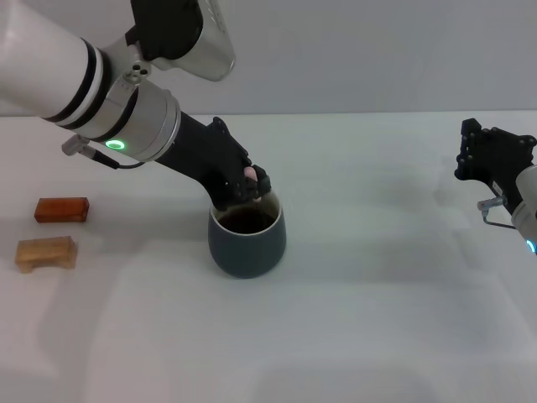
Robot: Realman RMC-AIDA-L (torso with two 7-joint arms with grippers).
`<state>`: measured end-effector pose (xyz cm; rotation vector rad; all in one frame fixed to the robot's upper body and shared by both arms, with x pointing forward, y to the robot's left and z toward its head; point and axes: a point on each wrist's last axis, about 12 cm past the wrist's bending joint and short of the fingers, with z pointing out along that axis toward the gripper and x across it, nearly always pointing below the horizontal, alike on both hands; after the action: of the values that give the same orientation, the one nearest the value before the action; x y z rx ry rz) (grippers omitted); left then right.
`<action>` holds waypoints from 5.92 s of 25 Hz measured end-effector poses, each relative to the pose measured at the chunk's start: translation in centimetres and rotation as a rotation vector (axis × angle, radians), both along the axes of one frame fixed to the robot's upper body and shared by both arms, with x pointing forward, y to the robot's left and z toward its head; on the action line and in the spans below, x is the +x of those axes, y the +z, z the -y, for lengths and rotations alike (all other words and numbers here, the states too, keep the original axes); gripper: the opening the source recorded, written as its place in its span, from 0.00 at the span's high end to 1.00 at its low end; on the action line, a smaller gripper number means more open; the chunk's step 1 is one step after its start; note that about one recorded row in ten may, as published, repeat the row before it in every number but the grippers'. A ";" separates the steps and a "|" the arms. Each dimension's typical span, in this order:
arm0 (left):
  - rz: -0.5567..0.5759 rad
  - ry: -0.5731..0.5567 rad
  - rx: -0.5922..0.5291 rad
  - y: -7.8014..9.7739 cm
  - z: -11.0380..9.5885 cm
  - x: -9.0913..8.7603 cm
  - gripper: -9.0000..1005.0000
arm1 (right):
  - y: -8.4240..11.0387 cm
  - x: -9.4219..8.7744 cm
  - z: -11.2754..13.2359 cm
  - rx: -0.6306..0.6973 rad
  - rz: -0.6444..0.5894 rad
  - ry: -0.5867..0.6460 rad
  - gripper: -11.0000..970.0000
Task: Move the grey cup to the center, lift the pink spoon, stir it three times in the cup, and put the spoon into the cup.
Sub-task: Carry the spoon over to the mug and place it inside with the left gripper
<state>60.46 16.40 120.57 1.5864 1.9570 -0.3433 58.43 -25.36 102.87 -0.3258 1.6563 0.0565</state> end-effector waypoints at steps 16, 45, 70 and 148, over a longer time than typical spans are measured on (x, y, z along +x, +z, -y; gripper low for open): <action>0.004 0.046 0.069 0.1 -1.7 0.2 0.83 | 0.1 0.1 -0.3 0.006 0.005 0.009 0.98; 0.038 0.053 -0.022 -0.6 -1.3 0.9 0.83 | 0.0 -0.2 -0.8 0.028 0.004 0.016 0.98; -0.084 -0.016 0.005 -0.3 -1.3 -1.0 0.83 | 0.2 -0.2 -1.3 0.035 0.012 0.032 0.98; -0.073 0.179 -0.151 -3.2 -3.7 -1.5 0.82 | 0.1 -0.7 -1.4 0.041 0.017 0.043 0.98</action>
<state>58.92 20.12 117.34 1.3105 2.0586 -0.4699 57.77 -23.97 102.93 -0.3299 1.6293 0.1203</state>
